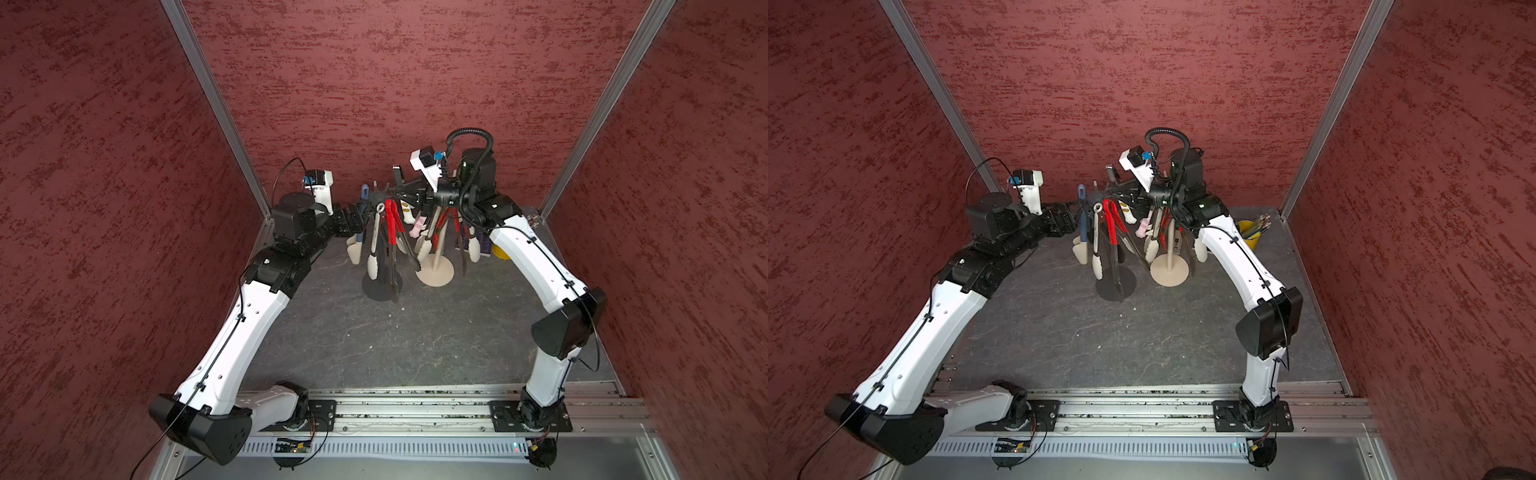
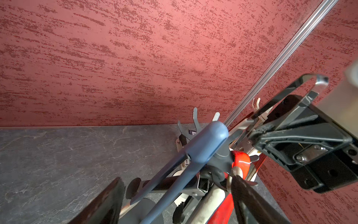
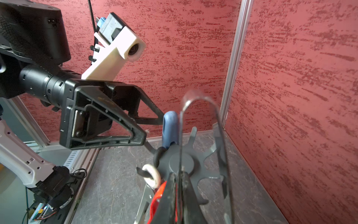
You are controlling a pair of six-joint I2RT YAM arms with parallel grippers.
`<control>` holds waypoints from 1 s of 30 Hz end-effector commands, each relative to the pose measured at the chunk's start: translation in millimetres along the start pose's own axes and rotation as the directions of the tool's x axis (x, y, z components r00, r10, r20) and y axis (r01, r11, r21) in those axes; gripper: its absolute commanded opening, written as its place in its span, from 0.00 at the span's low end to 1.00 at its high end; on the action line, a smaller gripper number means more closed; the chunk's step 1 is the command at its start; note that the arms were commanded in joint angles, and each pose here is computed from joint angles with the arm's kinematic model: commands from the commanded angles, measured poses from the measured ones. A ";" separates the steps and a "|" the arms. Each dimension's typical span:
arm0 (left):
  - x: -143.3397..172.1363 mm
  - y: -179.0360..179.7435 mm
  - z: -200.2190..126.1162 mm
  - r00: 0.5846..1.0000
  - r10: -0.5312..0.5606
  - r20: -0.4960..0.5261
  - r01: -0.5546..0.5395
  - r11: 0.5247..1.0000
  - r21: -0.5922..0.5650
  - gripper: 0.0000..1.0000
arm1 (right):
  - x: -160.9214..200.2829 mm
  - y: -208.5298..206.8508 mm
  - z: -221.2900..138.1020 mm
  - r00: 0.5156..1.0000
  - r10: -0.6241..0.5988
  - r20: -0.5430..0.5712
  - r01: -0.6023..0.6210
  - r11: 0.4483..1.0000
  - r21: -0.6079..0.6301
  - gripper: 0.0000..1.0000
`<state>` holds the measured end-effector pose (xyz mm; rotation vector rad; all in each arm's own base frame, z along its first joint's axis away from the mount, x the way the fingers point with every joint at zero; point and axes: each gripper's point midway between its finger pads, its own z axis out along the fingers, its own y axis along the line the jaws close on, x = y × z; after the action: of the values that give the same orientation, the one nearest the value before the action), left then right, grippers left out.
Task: Hang food tongs on kitchen utensil racks
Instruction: Adjust the rack at the center of the board.
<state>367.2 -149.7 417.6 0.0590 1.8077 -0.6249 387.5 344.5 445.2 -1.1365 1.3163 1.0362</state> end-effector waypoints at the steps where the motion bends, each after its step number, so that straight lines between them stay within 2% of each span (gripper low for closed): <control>1: -1.1 -2.3 7.7 1.000 -0.017 0.002 0.017 0.999 0.032 0.87 | -28.5 20.7 -7.9 0.995 -0.068 0.072 0.071 0.997 -0.039 0.00; 15: 3.0 4.8 31.6 0.999 -0.046 -0.018 0.047 0.998 0.046 0.83 | -16.0 40.1 12.2 0.996 -0.037 0.077 0.043 0.996 -0.084 0.00; 30: -4.7 16.9 49.2 0.998 -0.049 -0.025 0.051 0.996 0.068 0.82 | -34.7 82.6 26.6 0.987 -0.019 0.160 0.053 0.977 -0.209 0.00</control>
<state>407.9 -158.3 405.0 0.0681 1.8194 -0.7404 345.8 382.2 444.4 -1.1492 1.2191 1.1728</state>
